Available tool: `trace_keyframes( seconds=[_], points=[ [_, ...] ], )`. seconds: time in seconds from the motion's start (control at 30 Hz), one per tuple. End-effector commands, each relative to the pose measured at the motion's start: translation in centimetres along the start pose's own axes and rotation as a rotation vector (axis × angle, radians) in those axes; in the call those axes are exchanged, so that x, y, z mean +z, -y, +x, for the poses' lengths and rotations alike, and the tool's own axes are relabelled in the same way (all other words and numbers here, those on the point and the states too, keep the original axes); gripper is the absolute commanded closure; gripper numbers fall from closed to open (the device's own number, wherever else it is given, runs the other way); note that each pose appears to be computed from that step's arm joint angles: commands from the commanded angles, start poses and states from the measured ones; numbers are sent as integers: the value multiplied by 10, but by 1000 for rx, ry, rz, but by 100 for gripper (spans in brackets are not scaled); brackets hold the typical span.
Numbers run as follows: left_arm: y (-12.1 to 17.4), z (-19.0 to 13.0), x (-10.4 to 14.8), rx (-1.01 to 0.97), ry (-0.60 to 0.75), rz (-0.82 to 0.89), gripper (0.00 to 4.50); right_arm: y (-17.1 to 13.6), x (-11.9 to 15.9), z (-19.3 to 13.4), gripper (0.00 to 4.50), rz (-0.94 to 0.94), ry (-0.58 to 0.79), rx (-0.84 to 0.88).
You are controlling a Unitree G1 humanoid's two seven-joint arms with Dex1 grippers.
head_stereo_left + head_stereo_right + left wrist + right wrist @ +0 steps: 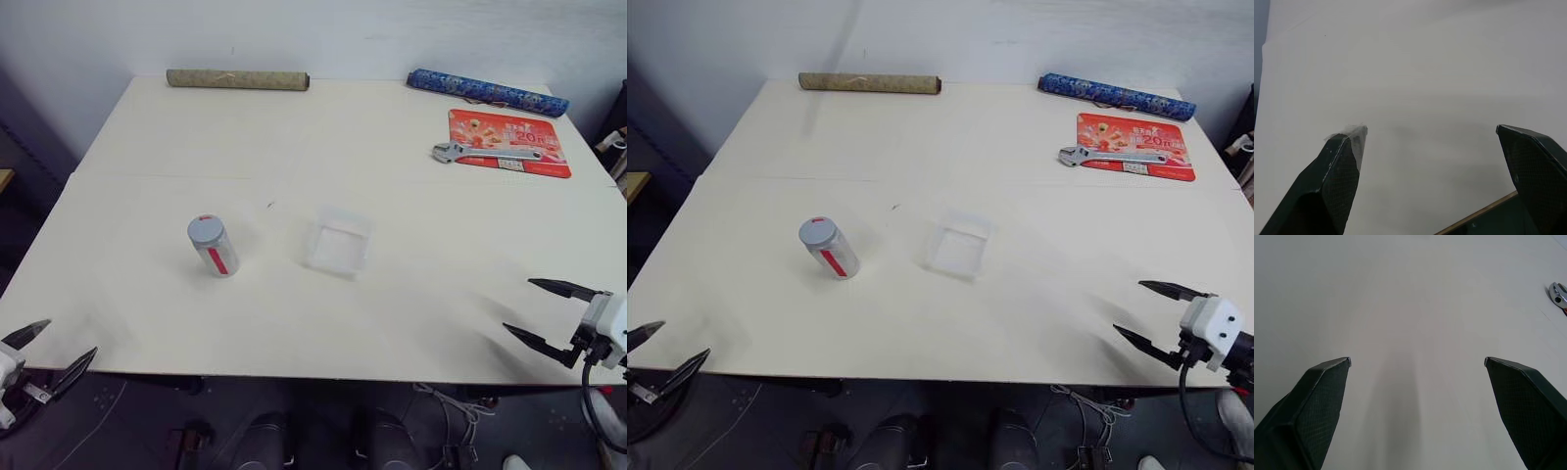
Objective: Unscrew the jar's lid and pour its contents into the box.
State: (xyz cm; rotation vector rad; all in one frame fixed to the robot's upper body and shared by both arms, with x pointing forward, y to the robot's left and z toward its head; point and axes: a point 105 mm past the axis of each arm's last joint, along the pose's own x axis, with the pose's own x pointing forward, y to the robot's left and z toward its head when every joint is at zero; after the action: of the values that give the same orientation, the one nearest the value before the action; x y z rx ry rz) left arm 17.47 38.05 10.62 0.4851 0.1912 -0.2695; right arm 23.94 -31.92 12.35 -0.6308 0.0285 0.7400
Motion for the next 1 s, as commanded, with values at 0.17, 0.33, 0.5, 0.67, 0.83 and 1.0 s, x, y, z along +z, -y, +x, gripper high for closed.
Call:
trace_keyframes(
  seconds=[0.17,0.33,0.5,0.67,0.83,1.0],
  points=[
    [-8,0,12,38,66,-64,3,-5,26,21,0,40,154,-25],
    [-4,-7,18,123,166,-218,3,-28,85,43,0,92,527,70],
    [27,-7,18,205,208,-268,3,-43,116,65,0,1,715,100],
    [56,6,42,236,288,-281,3,-45,113,73,0,0,726,110],
    [89,33,65,314,335,-363,3,-43,99,73,0,14,694,105],
    [121,68,94,324,371,-424,3,-41,91,72,0,23,675,95]
  ],
)
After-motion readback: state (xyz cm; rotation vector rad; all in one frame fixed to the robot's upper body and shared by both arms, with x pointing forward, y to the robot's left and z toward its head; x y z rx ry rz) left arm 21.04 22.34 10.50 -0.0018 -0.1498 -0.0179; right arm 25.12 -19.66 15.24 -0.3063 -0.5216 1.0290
